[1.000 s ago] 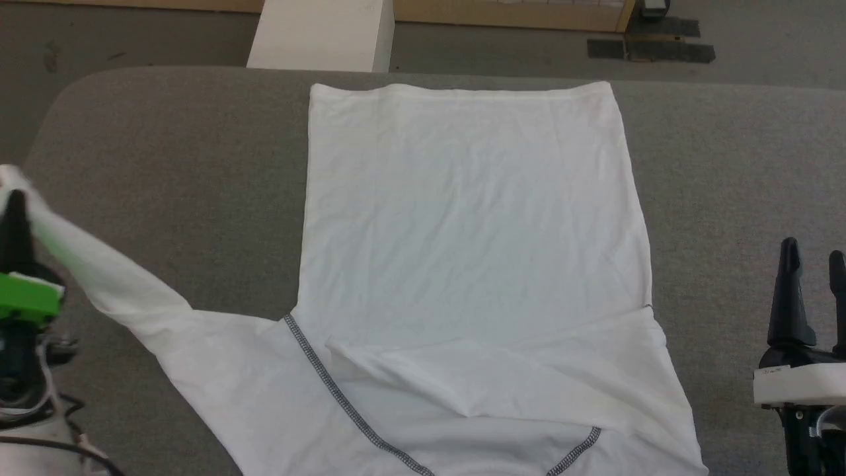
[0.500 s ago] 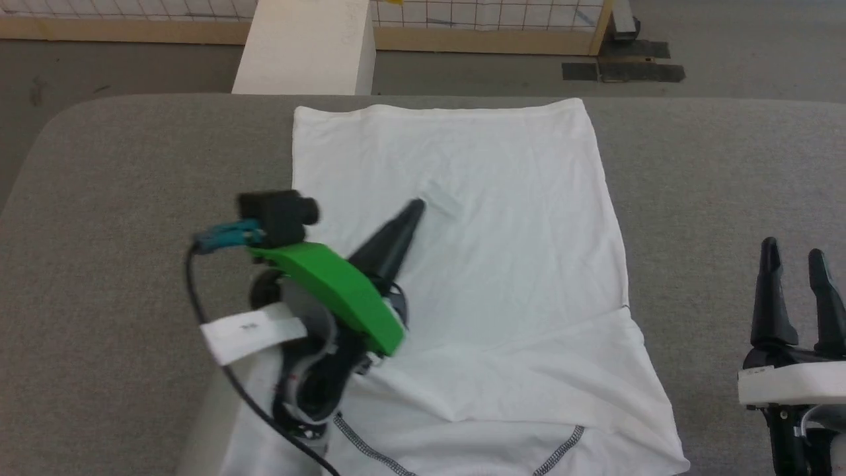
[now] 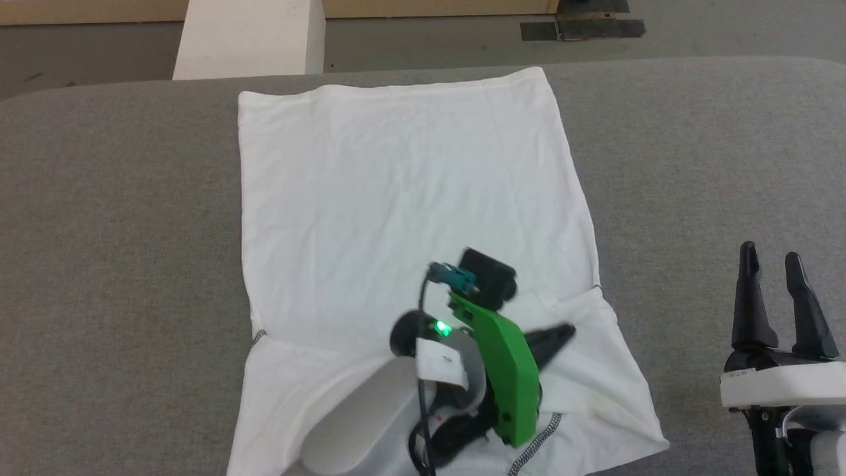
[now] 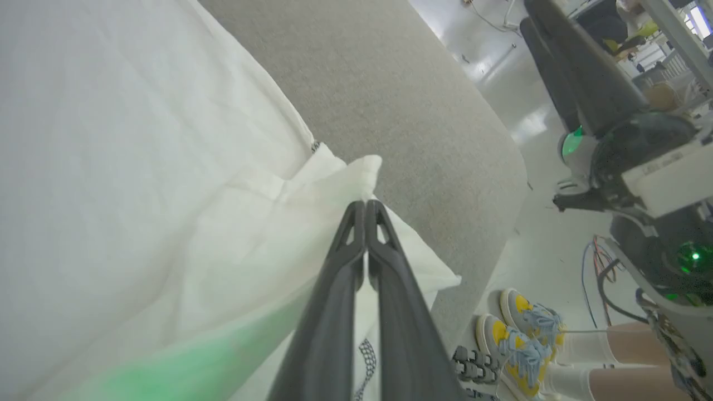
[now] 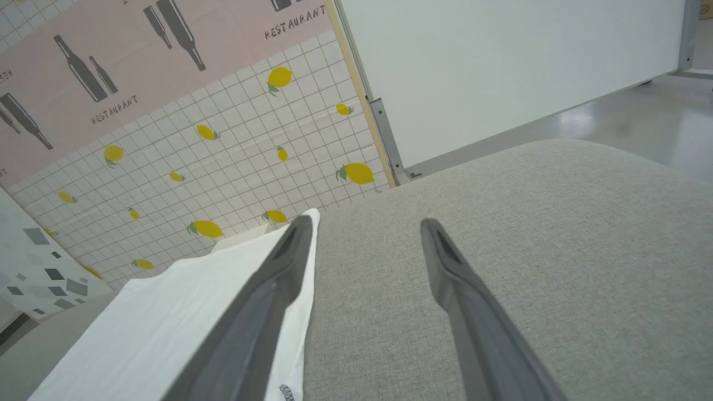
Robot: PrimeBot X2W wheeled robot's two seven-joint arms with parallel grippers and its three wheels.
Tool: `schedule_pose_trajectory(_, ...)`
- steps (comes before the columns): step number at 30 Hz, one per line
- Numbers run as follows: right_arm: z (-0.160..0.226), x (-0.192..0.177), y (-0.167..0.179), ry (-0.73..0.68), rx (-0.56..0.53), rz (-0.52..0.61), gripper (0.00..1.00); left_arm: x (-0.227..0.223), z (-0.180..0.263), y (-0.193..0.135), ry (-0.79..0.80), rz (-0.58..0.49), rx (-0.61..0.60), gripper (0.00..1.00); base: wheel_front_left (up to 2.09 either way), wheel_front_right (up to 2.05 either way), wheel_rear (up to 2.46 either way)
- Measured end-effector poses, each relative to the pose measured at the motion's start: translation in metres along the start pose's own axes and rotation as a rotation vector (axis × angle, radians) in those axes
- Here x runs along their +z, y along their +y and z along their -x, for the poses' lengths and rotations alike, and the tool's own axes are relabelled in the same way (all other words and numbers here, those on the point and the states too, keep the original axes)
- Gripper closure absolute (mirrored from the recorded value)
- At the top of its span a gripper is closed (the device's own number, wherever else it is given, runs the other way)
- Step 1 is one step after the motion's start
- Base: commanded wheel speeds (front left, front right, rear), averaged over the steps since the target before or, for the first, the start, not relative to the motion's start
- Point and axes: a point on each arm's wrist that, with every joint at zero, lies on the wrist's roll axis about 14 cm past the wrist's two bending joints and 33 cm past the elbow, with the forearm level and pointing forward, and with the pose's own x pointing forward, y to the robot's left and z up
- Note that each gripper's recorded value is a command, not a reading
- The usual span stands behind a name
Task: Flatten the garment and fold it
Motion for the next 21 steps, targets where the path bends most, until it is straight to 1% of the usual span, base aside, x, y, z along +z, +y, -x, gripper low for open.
schedule_pose_trajectory(2,0.001,-0.001,-0.003,0.003,-0.008,0.002,0.00,-0.030,-0.004,-0.011,0.126,0.038,-0.052,1.00,0.00,0.00,0.00)
schedule_pose_trajectory(3,0.001,-0.002,-0.005,0.004,-0.014,0.003,0.00,-0.045,-0.005,-0.012,0.193,0.041,-0.056,0.85,0.00,0.00,0.00)
schedule_pose_trajectory(4,0.001,-0.003,-0.006,0.006,-0.019,0.004,0.00,-0.058,-0.004,-0.011,0.249,0.046,-0.051,0.44,0.00,0.00,0.00)
schedule_pose_trajectory(5,0.002,-0.003,-0.007,0.007,-0.021,0.005,0.00,-0.065,-0.003,-0.009,0.282,0.053,-0.045,0.00,0.00,0.00,0.00)
schedule_pose_trajectory(7,0.001,-0.003,-0.007,0.005,-0.021,0.004,0.00,-0.077,0.000,-0.007,0.338,0.061,-0.035,0.00,0.00,0.00,0.00)
schedule_pose_trajectory(9,0.000,-0.002,-0.006,0.001,-0.018,0.003,0.00,-0.074,0.003,-0.009,0.335,0.092,-0.046,0.00,0.00,0.00,0.00)
schedule_pose_trajectory(10,-0.001,-0.001,-0.005,-0.002,-0.016,0.002,0.00,-0.066,0.003,-0.012,0.305,0.117,-0.057,0.00,0.00,0.00,0.00)
schedule_pose_trajectory(12,-0.002,0.000,-0.003,-0.006,-0.010,0.002,0.00,-0.036,0.005,-0.010,0.186,0.144,-0.058,0.00,0.00,0.00,0.00)
schedule_pose_trajectory(14,-0.003,0.003,0.000,-0.012,0.001,0.002,0.00,0.010,0.013,0.003,-0.008,0.190,-0.028,0.00,0.00,0.00,0.00)
schedule_pose_trajectory(15,-0.003,0.004,0.002,-0.014,0.007,0.003,0.00,0.031,0.020,0.012,-0.097,0.191,-0.001,0.00,0.00,0.00,0.00)
schedule_pose_trajectory(17,-0.004,0.006,0.007,-0.016,0.019,0.002,0.00,0.082,0.047,0.044,-0.336,0.163,0.108,0.00,0.00,0.00,0.00)
schedule_pose_trajectory(18,-0.005,0.007,0.009,-0.015,0.026,0.003,0.00,0.104,0.067,0.063,-0.443,0.123,0.183,0.00,0.00,0.00,0.00)
schedule_pose_trajectory(20,-0.005,0.007,0.013,-0.005,0.038,0.003,0.00,0.132,0.106,0.096,-0.587,-0.015,0.346,0.00,0.00,0.00,0.00)
schedule_pose_trajectory(21,-0.005,0.007,0.014,0.003,0.042,0.003,0.00,0.139,0.122,0.107,-0.633,-0.063,0.410,0.00,0.00,0.00,0.00)
